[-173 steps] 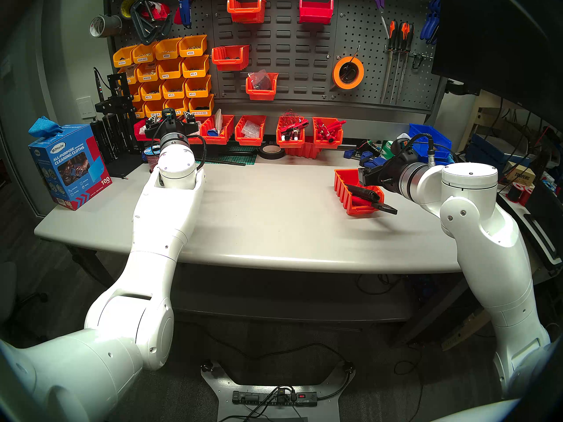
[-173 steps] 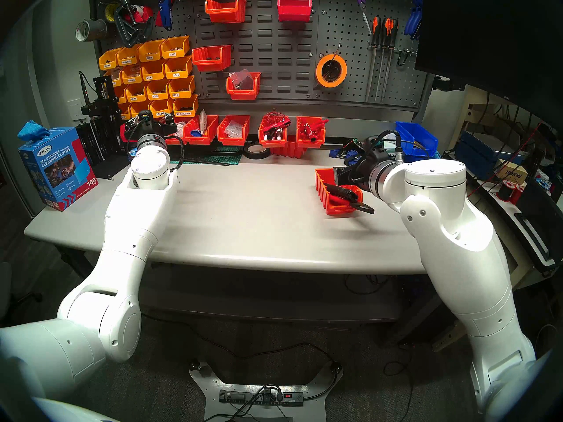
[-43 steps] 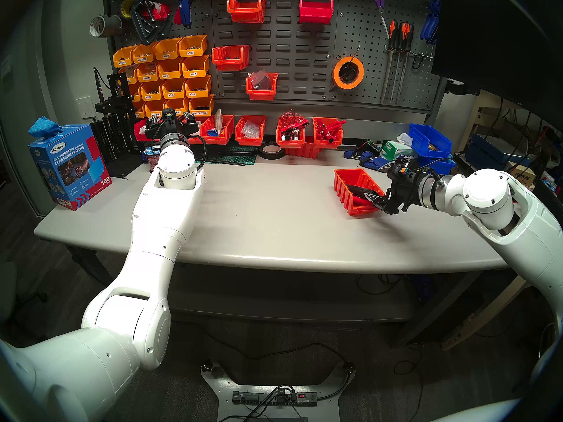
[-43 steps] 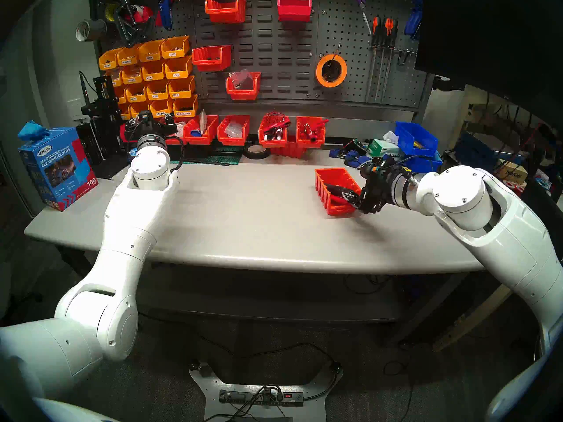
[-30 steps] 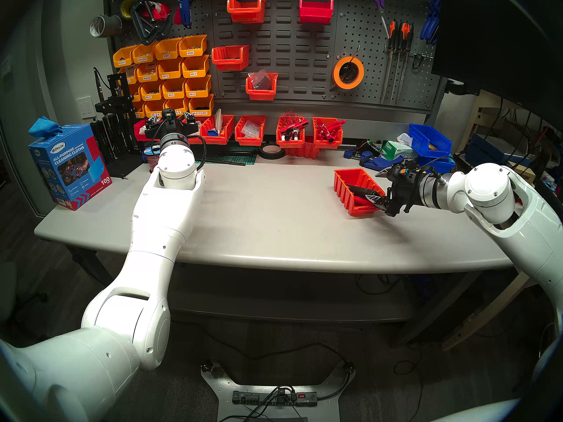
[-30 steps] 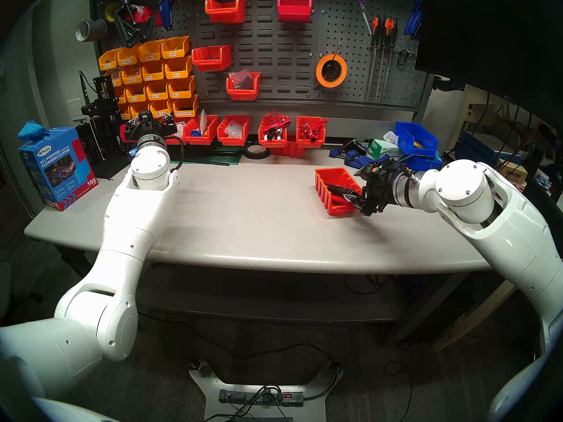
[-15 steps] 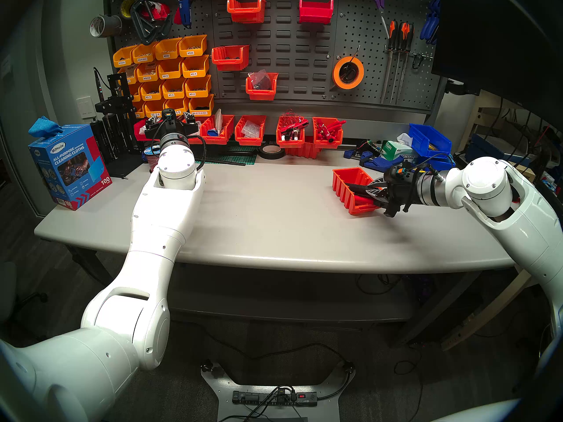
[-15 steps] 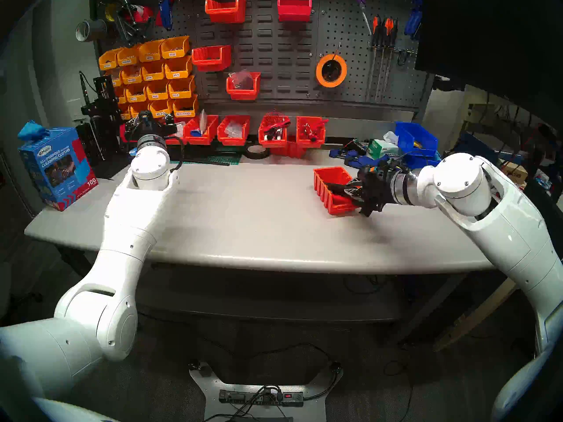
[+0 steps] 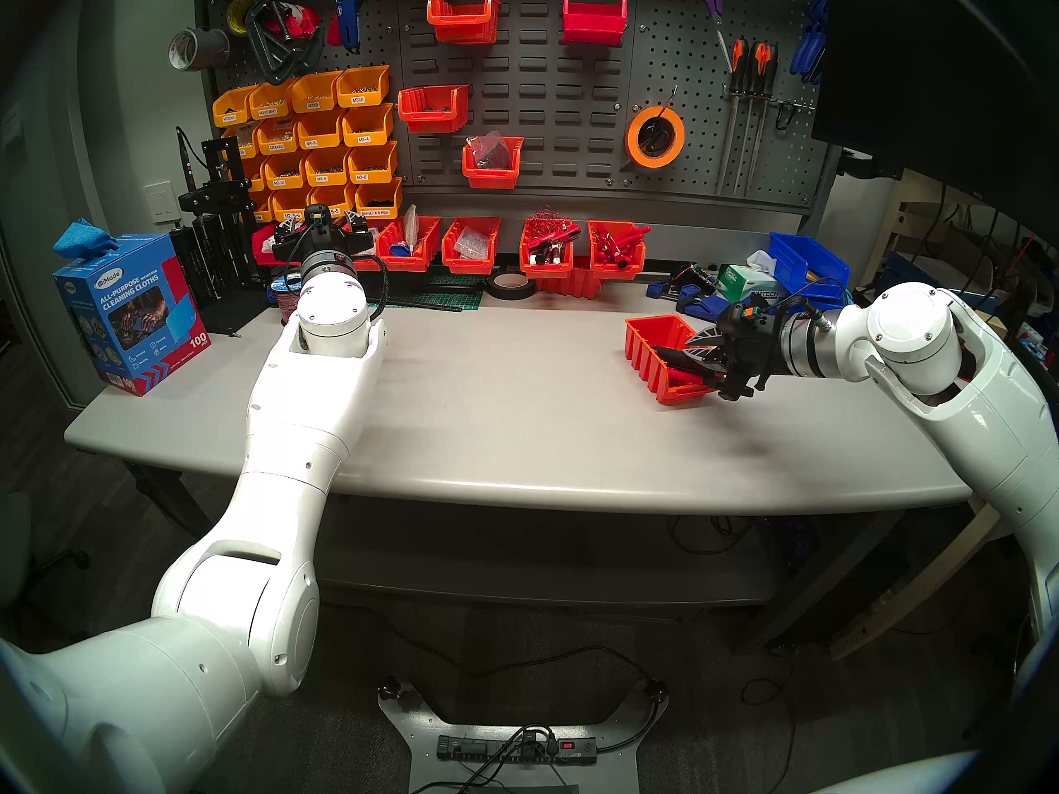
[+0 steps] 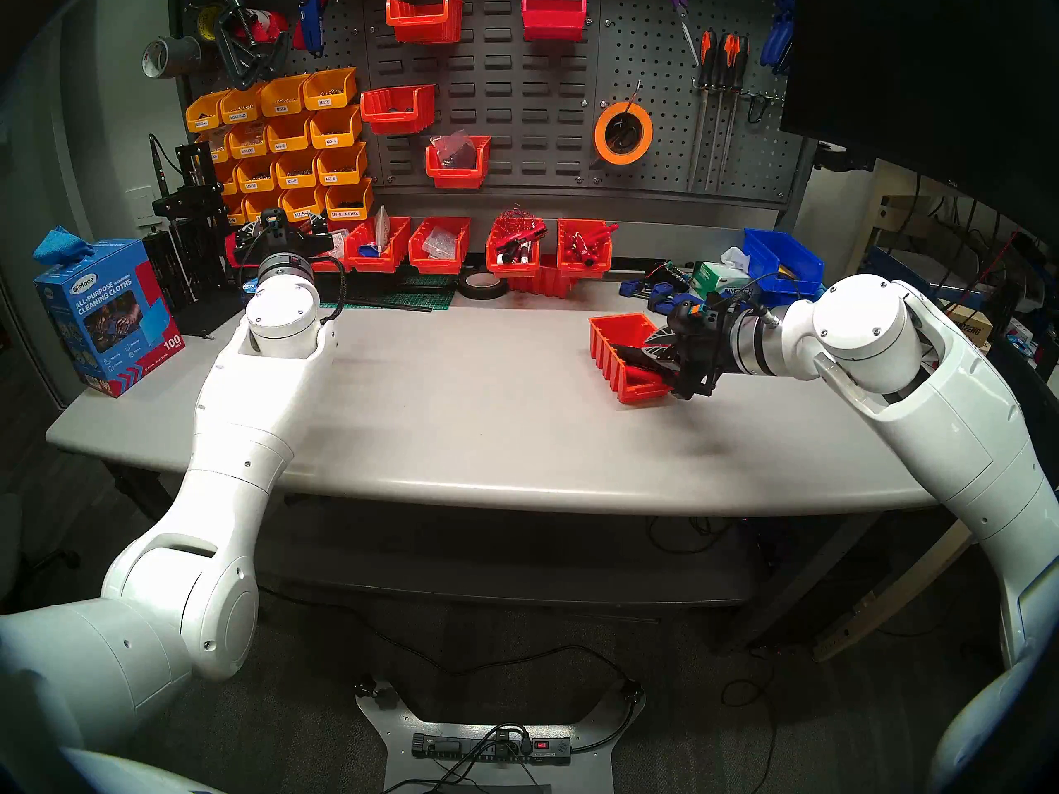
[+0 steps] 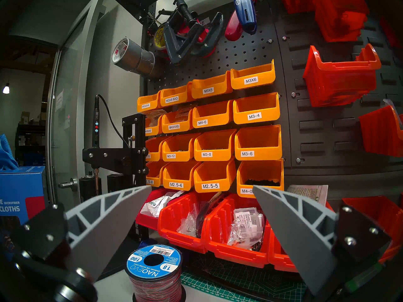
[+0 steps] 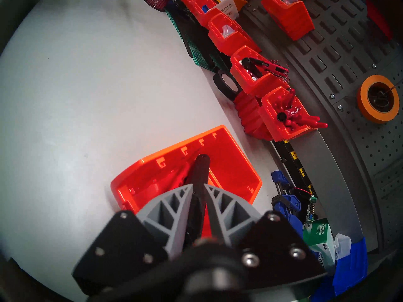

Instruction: Take out tools from the storage box

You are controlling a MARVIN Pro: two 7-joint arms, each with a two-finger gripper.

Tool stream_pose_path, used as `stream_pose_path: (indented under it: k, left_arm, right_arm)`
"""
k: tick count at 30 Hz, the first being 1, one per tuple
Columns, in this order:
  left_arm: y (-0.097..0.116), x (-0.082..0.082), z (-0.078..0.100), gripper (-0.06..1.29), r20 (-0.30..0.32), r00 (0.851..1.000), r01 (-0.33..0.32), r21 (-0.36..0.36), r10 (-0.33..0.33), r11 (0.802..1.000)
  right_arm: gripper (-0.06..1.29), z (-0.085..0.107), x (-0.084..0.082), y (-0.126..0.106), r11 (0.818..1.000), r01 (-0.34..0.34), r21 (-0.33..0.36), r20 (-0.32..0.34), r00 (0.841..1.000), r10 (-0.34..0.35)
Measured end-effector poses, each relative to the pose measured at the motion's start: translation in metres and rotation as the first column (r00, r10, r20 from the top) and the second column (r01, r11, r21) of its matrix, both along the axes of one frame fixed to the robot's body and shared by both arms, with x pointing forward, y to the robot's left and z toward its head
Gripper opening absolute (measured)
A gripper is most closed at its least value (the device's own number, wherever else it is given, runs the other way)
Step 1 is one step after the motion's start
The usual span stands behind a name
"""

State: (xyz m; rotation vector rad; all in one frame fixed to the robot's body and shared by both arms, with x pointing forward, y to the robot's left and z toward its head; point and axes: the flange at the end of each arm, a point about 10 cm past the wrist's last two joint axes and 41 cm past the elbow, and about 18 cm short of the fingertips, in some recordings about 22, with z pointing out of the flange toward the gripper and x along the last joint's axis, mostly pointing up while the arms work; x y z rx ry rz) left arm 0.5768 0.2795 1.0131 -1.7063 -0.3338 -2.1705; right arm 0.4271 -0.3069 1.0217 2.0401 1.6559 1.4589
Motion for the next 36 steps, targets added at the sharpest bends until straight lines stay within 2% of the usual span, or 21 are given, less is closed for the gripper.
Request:
stream_pose_path:
  k: [3,6,8,9,10,12,19,20,23,25,33,36]
  left_arm:
    - [0.0,0.0,0.0,1.26,0.0,1.0,0.0,0.0,0.0,1.0]
    - [0.0,0.0,-0.0001,1.26,0.0,1.0,0.0,0.0,0.0,1.0]
    - [0.0,0.0,-0.0001,1.26,0.0,1.0,0.0,0.0,0.0,1.0]
    - [0.0,0.0,-0.0001,1.26,0.0,1.0,0.0,-0.001,0.0,1.0]
    - [0.0,0.0,-0.0001,1.26,0.0,1.0,0.0,-0.001,0.0,1.0]
    - [0.0,0.0,-0.0001,1.26,0.0,1.0,0.0,-0.001,0.0,1.0]
    - [0.0,0.0,-0.0002,1.26,0.0,1.0,0.0,-0.001,0.0,1.0]
    - [0.0001,0.0,-0.0002,1.26,0.0,1.0,0.0,-0.001,0.0,1.0]
    - [0.0001,0.0,-0.0002,1.26,0.0,1.0,0.0,0.0,0.0,1.0]
    - [0.0001,0.0,-0.0002,1.26,-0.001,1.0,0.0,0.0,0.0,1.0]
    - [0.0001,0.0,-0.0003,1.26,-0.001,1.0,0.0,0.0,0.0,1.0]
    - [0.0001,0.0,-0.0003,1.26,-0.001,1.0,0.0,0.0,0.0,1.0]
  right_arm:
    - [0.24,0.0014,-0.0005,0.0003,1.0,-0.001,-0.008,0.002,1.0,0.001]
    - [0.4,0.0023,-0.0008,0.0,1.0,0.003,-0.016,0.003,1.0,-0.003]
    - [0.61,0.0025,-0.001,-0.0003,1.0,0.005,-0.019,0.003,1.0,-0.005]
    - [0.83,0.0028,-0.0011,-0.0006,1.0,0.008,-0.022,0.004,1.0,-0.007]
    - [0.91,0.003,-0.0011,-0.0009,1.0,0.009,-0.025,0.004,1.0,-0.009]
    - [0.91,0.0033,-0.0012,-0.0013,1.0,0.012,-0.029,0.005,1.0,-0.012]
    - [0.79,0.0039,-0.0019,-0.0032,0.999,0.019,-0.039,0.001,1.0,-0.019]
    - [0.71,0.0039,-0.0021,-0.0036,0.999,0.021,-0.041,-0.001,1.0,-0.021]
    - [0.63,0.0036,-0.0024,-0.0039,0.999,0.021,-0.043,-0.006,1.0,-0.021]
    - [0.52,0.0028,-0.0032,-0.0038,0.999,0.017,-0.047,-0.017,1.0,-0.018]
    - [0.52,0.0015,-0.0048,-0.0035,0.998,0.008,-0.057,-0.039,0.999,-0.011]
    - [0.62,0.0016,-0.005,-0.0034,0.998,0.01,-0.059,-0.039,0.999,-0.012]
